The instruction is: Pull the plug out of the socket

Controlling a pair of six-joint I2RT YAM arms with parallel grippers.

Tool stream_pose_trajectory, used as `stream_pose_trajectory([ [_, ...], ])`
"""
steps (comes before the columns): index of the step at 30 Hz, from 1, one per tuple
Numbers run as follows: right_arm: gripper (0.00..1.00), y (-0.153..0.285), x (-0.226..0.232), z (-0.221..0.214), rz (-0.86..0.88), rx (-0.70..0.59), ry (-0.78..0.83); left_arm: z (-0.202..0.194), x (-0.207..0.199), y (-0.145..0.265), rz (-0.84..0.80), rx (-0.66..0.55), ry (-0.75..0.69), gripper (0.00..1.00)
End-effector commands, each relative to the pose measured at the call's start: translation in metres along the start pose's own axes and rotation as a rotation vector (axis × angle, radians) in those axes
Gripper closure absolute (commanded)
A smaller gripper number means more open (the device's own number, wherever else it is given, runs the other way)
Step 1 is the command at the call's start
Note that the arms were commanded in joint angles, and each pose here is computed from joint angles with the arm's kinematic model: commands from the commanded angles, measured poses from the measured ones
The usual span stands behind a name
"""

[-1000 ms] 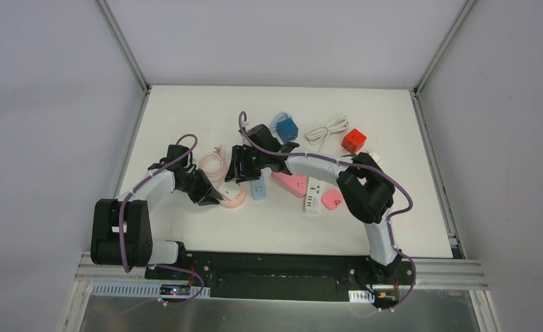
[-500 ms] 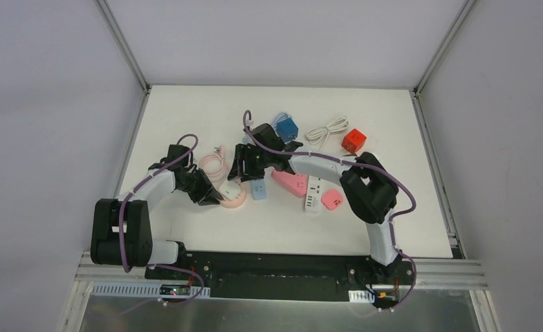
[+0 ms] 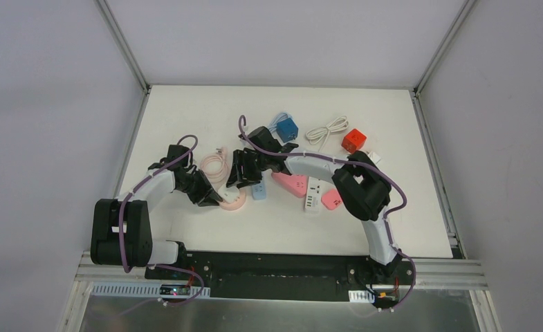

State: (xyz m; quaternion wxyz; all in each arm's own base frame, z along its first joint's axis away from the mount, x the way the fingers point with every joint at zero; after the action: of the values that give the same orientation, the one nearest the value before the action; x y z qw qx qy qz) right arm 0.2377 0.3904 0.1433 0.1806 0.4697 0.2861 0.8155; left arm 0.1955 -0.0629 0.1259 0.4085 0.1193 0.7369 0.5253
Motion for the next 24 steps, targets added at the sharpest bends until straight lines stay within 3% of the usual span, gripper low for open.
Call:
stream_pose_trajectory([
  [1,0.53,0.005,0.032,0.001,0.184,0.019,0.060,-0.001,0.005,-0.003,0.059,-0.008,-0.007,0.77],
  [6,0.64,0.010,0.039,0.004,0.224,-0.011,0.076,-0.001,0.006,-0.004,0.064,-0.008,-0.007,0.78],
  [12,0.65,0.016,0.042,0.005,0.218,-0.048,0.102,-0.002,0.006,-0.003,0.066,-0.008,-0.009,0.79],
  [15,0.61,0.020,0.039,0.008,0.125,-0.107,0.100,-0.001,0.006,-0.002,0.069,-0.013,-0.010,0.79],
  [19,0.46,0.028,0.032,0.013,0.004,-0.192,0.081,-0.002,0.007,-0.002,0.073,-0.016,-0.010,0.81],
  [24,0.42,0.018,0.019,0.008,-0.025,-0.119,0.047,-0.002,0.006,-0.002,0.072,-0.017,-0.013,0.83],
])
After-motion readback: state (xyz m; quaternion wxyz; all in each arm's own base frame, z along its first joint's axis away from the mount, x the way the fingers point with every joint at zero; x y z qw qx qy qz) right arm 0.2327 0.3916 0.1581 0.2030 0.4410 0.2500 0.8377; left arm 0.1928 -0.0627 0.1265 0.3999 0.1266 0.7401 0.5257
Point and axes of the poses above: each gripper's point midway between its finger pads, its own y axis back along the fingers, its own x axis along the line the jaws close on, z = x × y, the point moved 10 cm from there along y, back along the fingers, and after that the axes turned 11 degrees about y, right-handed, at the moved point
